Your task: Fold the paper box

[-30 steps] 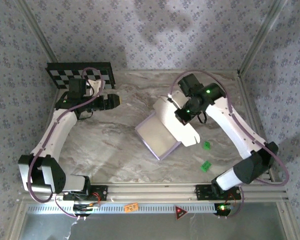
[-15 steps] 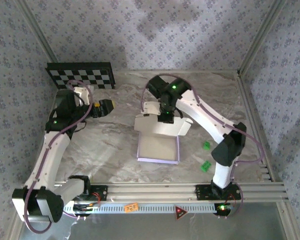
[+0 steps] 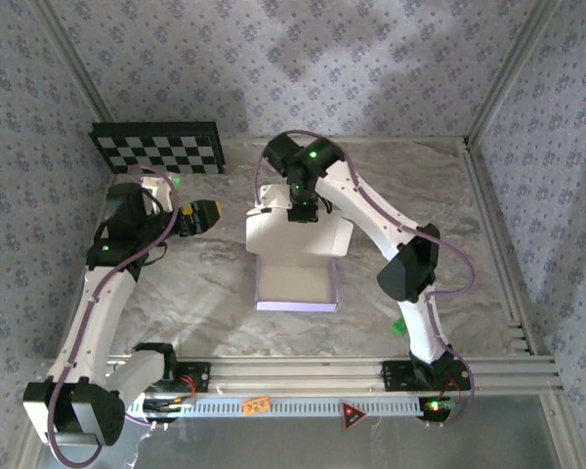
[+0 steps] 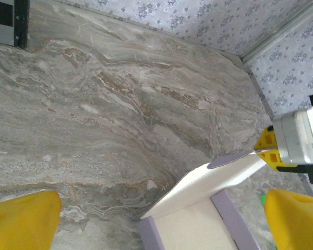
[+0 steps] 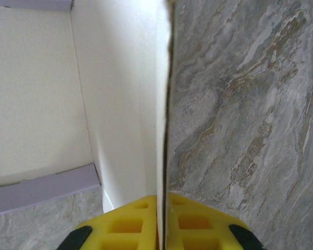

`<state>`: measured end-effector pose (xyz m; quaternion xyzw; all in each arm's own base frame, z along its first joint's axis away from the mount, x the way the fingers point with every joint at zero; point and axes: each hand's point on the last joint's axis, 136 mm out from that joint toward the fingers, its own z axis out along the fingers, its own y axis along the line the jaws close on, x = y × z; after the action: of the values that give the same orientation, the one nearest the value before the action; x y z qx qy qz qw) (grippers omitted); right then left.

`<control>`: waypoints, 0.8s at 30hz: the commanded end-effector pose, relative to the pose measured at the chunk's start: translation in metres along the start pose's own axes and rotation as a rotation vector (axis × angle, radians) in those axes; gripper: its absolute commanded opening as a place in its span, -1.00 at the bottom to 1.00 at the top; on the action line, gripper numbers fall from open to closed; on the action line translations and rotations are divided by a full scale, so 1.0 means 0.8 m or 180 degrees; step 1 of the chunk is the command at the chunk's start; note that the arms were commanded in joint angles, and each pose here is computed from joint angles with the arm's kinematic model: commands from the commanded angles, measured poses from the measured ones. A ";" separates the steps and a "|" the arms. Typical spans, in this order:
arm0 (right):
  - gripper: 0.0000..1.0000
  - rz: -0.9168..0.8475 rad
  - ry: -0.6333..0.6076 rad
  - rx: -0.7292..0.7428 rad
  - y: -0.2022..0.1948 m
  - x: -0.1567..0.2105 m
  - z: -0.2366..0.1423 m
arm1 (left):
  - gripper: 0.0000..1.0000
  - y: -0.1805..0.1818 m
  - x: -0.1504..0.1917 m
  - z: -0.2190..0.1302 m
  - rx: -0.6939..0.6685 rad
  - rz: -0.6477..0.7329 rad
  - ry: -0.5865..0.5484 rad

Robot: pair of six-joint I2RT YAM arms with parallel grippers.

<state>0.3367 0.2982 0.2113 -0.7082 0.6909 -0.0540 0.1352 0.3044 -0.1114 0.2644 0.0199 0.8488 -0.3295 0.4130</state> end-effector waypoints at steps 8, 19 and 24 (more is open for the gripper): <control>-0.16 0.0256 -0.0553 0.0083 -0.002 -0.013 -0.065 | 0.95 -0.013 0.026 0.021 0.0073 0.0376 0.0279; 0.13 0.1792 -0.1749 0.0407 -0.012 0.043 -0.112 | 0.88 -0.007 0.045 0.055 0.0132 0.0537 0.0442; 0.24 0.2334 -0.2199 0.0575 0.006 0.096 -0.108 | 0.84 -0.004 0.054 0.070 0.0196 0.0597 0.0460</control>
<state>0.3051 0.2087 0.2681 -0.4403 0.8132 0.1177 0.3619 0.3086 -0.1502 0.2096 0.1120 0.8717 -0.3120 0.3608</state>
